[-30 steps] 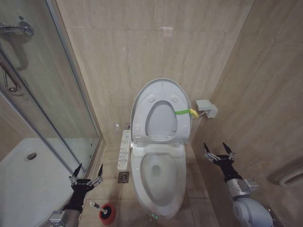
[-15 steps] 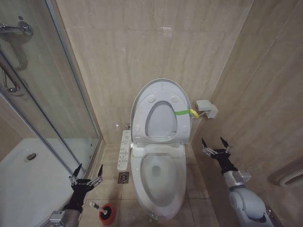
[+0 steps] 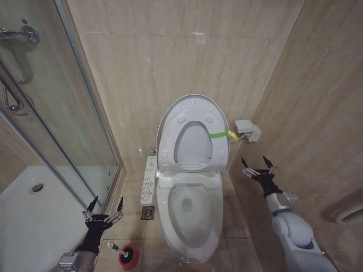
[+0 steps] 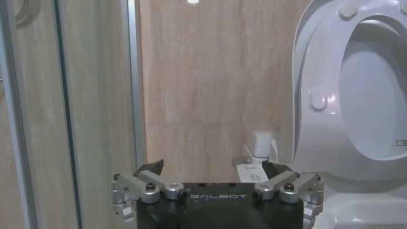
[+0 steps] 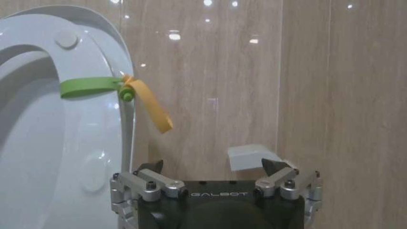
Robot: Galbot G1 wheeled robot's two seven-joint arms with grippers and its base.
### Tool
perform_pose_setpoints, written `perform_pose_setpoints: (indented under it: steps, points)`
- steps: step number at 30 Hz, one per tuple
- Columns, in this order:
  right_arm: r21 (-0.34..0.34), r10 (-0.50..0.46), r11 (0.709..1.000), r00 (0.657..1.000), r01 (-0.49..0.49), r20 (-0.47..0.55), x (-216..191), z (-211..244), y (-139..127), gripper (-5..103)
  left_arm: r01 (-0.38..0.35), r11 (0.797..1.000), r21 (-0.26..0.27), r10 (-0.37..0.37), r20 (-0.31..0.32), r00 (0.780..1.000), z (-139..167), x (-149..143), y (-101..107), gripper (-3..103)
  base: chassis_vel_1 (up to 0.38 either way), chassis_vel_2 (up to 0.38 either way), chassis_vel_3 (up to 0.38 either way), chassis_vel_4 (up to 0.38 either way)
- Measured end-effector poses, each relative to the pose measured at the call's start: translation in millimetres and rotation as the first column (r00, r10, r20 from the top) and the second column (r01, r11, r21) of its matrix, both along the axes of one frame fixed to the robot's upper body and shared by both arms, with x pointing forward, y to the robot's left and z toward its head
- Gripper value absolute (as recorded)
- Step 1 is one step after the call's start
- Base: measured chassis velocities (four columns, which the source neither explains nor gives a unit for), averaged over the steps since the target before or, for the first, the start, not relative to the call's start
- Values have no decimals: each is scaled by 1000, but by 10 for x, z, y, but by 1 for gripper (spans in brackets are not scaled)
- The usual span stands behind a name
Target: Open the toilet lid, clean the toilet bowl with a toilet brush, close the toilet lid, and flush.
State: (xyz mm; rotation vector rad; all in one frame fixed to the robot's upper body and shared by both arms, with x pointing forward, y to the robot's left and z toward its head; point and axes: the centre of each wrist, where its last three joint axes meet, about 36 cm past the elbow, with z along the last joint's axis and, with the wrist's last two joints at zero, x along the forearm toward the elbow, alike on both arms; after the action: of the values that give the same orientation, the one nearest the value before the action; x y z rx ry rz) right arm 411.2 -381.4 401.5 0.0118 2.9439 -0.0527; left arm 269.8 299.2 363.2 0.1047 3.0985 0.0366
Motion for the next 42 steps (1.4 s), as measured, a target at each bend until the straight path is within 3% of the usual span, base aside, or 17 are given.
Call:
perform_pose_setpoints:
  steps: [42]
  points:
    - [37,-4,999,995,0,99,1475,634,-260,100,0,1000,0,0,0,1000,0,0,0,100,0,0,0,0]
